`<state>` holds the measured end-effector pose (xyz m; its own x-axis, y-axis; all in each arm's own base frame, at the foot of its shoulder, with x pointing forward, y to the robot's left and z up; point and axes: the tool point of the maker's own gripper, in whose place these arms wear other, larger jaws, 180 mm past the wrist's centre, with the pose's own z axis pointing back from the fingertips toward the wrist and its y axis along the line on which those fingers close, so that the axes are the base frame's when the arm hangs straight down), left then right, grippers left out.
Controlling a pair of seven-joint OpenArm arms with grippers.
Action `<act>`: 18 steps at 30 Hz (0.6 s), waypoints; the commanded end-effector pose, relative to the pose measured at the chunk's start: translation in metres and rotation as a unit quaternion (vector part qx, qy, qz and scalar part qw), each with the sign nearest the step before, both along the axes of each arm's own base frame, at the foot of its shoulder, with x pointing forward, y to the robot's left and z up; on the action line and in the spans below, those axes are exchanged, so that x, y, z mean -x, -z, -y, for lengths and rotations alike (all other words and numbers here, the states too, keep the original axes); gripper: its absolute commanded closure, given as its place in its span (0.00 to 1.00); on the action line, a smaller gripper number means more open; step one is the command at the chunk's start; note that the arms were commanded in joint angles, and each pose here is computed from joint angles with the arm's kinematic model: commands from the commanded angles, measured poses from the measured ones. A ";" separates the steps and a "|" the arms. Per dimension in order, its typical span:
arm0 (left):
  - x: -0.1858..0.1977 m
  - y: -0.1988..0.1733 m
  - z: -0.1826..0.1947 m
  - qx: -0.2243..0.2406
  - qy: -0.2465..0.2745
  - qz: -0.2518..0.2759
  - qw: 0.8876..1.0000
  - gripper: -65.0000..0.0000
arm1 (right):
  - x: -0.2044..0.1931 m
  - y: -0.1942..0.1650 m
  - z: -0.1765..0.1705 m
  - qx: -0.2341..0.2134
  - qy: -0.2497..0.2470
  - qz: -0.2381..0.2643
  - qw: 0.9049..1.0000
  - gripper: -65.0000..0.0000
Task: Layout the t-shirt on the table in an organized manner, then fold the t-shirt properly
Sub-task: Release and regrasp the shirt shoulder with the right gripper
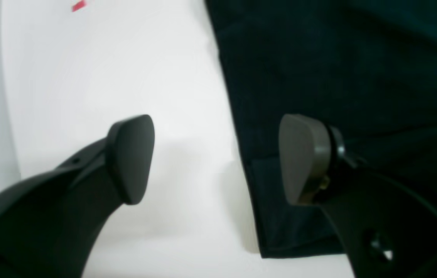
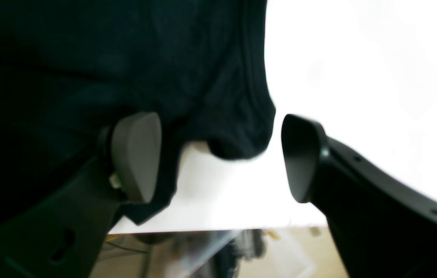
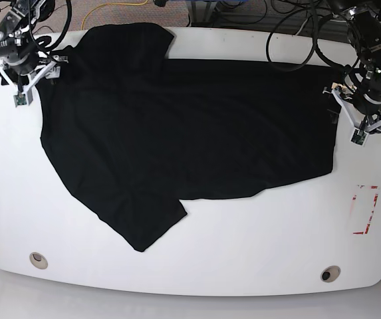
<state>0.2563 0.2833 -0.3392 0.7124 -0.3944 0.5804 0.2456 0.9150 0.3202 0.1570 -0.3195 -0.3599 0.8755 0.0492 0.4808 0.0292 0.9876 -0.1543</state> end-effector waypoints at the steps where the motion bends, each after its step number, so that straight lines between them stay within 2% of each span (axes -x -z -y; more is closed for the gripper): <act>1: -0.006 -0.011 -0.004 -0.009 0.003 0.017 1.000 0.26 | 0.009 -0.005 0.004 -0.004 0.026 0.014 1.000 0.28; 7: -0.006 -0.010 -0.003 -0.008 0.004 0.017 1.000 0.26 | 0.033 -0.002 -0.005 -0.069 0.068 0.045 0.994 0.28; 15: -0.009 -0.008 0.006 -0.006 0.020 0.014 1.000 0.26 | 0.047 -0.003 -0.033 -0.149 0.062 0.073 0.984 0.28; 18: -0.010 -0.007 0.010 -0.006 0.026 0.013 1.000 0.26 | 0.049 -0.004 -0.038 -0.163 0.061 0.077 0.982 0.28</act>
